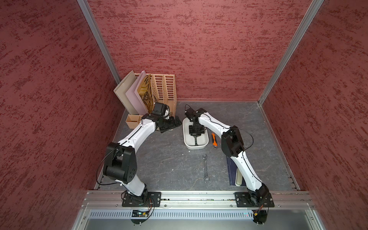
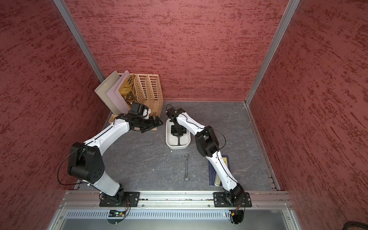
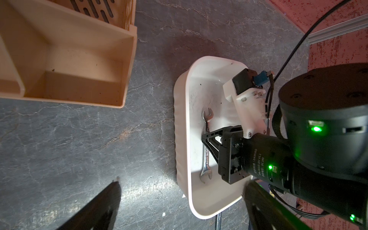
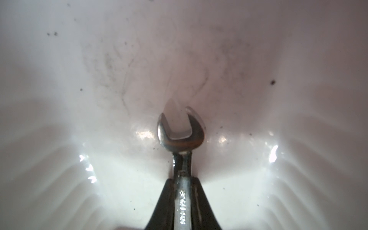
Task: Take out the wrench from the storage box
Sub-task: Pick up the wrench from the storage box, then place the wrench at the center of the board.
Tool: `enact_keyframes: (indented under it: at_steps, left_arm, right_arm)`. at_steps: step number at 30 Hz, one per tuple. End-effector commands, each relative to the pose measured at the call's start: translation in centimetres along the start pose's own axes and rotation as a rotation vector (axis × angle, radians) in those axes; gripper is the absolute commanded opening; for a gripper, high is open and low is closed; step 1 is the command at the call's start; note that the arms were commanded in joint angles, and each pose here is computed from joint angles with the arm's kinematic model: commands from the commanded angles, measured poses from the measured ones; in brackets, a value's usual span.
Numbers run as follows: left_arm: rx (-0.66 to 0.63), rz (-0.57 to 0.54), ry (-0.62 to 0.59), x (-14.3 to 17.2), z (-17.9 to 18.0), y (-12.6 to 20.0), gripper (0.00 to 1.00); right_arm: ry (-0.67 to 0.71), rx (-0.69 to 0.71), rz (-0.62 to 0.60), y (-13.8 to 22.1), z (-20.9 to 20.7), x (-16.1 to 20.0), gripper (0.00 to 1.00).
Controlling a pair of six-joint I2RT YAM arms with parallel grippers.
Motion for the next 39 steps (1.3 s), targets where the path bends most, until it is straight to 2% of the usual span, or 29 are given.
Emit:
enact_keyframes:
  at_steps: [1, 24, 32, 39]
  left_arm:
    - [0.027, -0.028, -0.01, -0.6, -0.5, 0.6, 1.0]
    - [0.044, -0.04, -0.014, -0.6, -0.7, 1.2, 1.0]
    - [0.05, -0.052, -0.025, -0.5, -1.2, 1.7, 1.0]
    - [0.055, -0.063, -0.056, 0.3, -2.3, 2.5, 1.0]
  right_arm:
    - [-0.005, 0.007, -0.059, 2.6, -0.1, -0.7, 0.1]
    - [0.006, -0.004, -0.162, 9.4, -0.8, -1.5, 0.08]
    - [0.003, -0.014, -0.195, 12.4, -1.5, -0.3, 0.07]
    - [-0.007, -0.008, -0.221, 14.5, -2.5, 2.5, 0.08]
Point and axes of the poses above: each gripper's point midway between its finger pads, its own y axis back along the fingers, its own z axis along the line the jaws close on, x = y × z, the point moved 4 cm from there along y, back along the fingers, and after that the axes turned 4 degrees about y, right-handed, at the moved point
